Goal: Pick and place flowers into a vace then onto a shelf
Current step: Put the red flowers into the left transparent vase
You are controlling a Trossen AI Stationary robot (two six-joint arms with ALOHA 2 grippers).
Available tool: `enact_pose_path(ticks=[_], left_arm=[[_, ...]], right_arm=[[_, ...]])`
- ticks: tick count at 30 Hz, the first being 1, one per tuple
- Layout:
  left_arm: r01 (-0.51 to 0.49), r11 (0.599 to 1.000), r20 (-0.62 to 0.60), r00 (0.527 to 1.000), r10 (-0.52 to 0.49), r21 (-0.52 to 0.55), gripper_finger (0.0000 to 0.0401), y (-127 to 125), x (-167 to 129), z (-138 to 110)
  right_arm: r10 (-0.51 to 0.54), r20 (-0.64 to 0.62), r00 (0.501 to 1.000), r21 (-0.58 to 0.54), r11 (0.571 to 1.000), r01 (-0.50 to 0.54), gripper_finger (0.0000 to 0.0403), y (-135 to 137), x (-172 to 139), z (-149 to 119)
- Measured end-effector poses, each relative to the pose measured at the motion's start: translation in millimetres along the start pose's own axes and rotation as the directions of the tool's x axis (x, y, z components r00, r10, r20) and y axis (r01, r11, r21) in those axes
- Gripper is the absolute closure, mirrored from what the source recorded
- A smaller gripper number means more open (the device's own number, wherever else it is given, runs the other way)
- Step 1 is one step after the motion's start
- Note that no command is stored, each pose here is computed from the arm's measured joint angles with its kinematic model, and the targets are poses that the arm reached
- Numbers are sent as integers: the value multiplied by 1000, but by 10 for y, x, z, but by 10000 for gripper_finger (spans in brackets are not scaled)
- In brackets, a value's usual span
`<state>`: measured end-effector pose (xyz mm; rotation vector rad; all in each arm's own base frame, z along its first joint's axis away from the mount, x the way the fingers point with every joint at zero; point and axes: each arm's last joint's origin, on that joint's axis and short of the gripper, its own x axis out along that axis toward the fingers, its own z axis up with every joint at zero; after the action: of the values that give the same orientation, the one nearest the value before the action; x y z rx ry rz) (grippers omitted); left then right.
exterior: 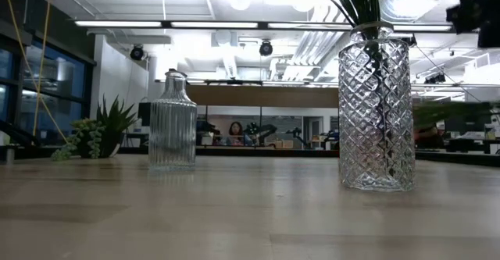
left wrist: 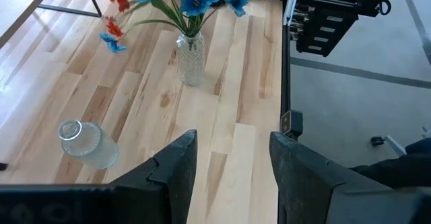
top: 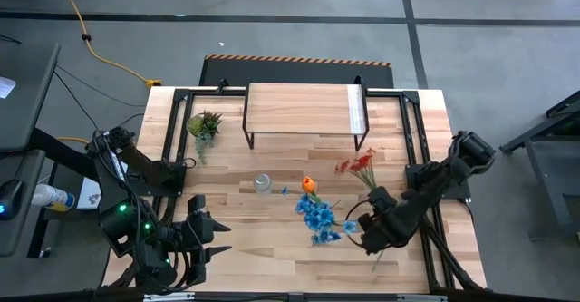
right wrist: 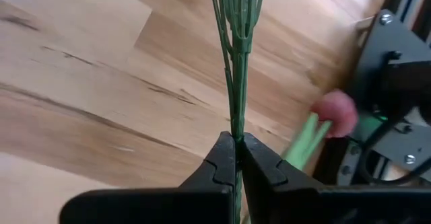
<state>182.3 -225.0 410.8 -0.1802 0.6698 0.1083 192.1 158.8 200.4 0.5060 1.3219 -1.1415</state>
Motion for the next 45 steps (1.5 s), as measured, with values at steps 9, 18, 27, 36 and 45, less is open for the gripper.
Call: enact_pose_path(ticks=[9,18,27,36,45], left_arm=[[-3,1000,5,1000,3,-1,181,0,0,2],[-1,1000,6,1000,1,-3,181,-1,-1,3],[3,1000,9,1000,-3,-8,181,-7,0,7],[4,1000,4,1000,-4,-6,181,-5,-1,5],[4,1000,4,1000,-4,-6,181,-5,-1,4]], right_arm=[[63,3,998,3,998,-63,403,-256,-201,109],[151,17,988,38,988,-152,402,-170,-208,169],[168,59,984,51,984,-171,402,-104,-179,303],[133,55,990,62,989,-137,402,-200,-203,363],[239,1,971,63,969,-238,402,-488,-393,404]])
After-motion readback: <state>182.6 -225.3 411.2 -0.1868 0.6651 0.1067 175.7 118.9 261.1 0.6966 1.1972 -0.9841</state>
